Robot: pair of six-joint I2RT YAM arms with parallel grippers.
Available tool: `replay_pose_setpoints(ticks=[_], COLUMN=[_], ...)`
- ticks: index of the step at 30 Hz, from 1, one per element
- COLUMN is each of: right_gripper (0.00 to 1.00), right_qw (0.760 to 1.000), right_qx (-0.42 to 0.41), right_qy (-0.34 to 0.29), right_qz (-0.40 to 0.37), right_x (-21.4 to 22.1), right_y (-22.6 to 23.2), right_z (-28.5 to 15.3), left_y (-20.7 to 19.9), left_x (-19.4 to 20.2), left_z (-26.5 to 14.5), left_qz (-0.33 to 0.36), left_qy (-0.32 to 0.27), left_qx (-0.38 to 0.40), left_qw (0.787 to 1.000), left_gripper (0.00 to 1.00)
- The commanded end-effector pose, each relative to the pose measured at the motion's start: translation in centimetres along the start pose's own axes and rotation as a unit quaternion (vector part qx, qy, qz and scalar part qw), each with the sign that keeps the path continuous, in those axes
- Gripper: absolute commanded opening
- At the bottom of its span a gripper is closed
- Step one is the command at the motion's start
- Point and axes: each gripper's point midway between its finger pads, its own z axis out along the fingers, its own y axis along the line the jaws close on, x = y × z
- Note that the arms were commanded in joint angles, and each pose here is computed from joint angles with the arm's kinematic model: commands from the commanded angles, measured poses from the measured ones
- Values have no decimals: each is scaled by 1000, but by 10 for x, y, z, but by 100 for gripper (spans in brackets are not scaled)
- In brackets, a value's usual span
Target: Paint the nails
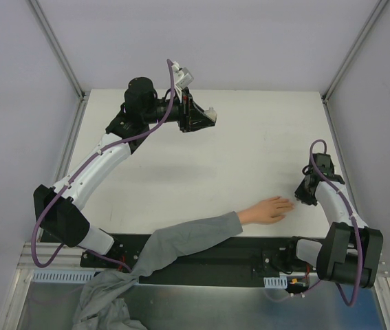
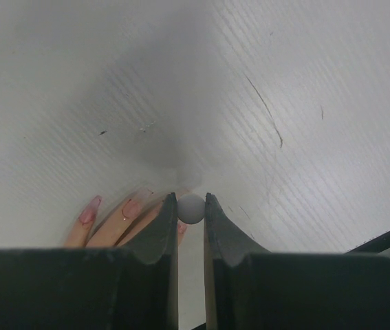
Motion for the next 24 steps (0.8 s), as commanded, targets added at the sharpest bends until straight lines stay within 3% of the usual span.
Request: replay_pose_setpoints(ticks=[1, 24], right_gripper=[0, 0], right_qw=[1000, 999], right_qx=[14, -34], right_qy=[-16, -15], right_qz=[5, -7], right_x=[-12, -9], right_y=[-6, 12], right_z=[-3, -10], left_y=[-16, -16], left_x=[-21, -20], left_z=[-9, -13], left_qz=[35, 36], left_qy=[-23, -25], left_qx=[19, 15], left_qw=[999, 999], left_gripper=[0, 0])
